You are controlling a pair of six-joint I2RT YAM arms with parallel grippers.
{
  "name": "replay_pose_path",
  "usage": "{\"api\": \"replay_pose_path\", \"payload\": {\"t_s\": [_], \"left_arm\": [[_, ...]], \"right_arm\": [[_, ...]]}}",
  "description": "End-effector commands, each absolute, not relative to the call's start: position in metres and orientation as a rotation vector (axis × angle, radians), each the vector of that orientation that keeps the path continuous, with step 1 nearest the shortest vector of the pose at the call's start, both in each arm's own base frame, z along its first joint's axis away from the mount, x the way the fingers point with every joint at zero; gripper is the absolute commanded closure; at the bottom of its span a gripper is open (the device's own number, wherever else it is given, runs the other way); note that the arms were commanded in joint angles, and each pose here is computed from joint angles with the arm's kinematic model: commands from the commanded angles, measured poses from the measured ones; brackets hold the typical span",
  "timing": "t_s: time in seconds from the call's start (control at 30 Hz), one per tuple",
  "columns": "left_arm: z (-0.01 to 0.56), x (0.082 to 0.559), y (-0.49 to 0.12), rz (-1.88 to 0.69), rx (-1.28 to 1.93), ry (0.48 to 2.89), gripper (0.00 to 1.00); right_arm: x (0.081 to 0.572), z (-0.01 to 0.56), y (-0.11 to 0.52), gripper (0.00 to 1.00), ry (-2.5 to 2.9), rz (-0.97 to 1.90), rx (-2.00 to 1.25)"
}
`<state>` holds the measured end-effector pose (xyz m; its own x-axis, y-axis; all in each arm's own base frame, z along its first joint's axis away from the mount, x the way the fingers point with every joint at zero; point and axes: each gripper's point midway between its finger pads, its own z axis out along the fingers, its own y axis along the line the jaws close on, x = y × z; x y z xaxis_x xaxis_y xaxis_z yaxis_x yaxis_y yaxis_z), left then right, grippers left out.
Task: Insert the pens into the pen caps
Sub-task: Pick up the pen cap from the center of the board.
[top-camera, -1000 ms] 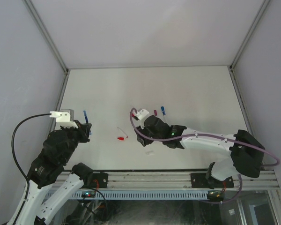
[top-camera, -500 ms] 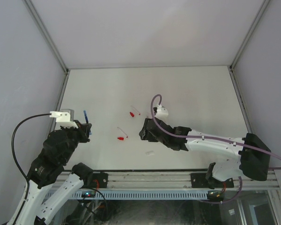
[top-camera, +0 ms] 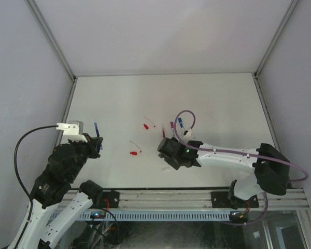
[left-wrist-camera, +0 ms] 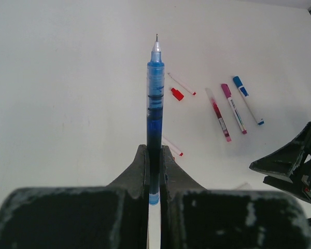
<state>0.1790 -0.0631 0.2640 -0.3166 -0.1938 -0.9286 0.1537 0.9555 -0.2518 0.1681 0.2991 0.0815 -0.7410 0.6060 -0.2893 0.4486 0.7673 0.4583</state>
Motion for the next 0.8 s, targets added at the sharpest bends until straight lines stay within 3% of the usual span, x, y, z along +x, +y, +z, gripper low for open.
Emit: {"api": "replay_pose_path", "payload": {"t_s": [0.0, 0.77], "left_arm": [[0.263, 0.182, -0.071, -0.372, 0.017, 1.846, 1.00], [0.264, 0.180, -0.071, -0.379, 0.022, 1.833, 0.99]], "right_arm": [[0.162, 0.081, 0.307, 0.44, 2.535, 0.500, 1.044], [0.153, 0.028, 0.301, 0.55, 2.661, 0.222, 1.173]]}}
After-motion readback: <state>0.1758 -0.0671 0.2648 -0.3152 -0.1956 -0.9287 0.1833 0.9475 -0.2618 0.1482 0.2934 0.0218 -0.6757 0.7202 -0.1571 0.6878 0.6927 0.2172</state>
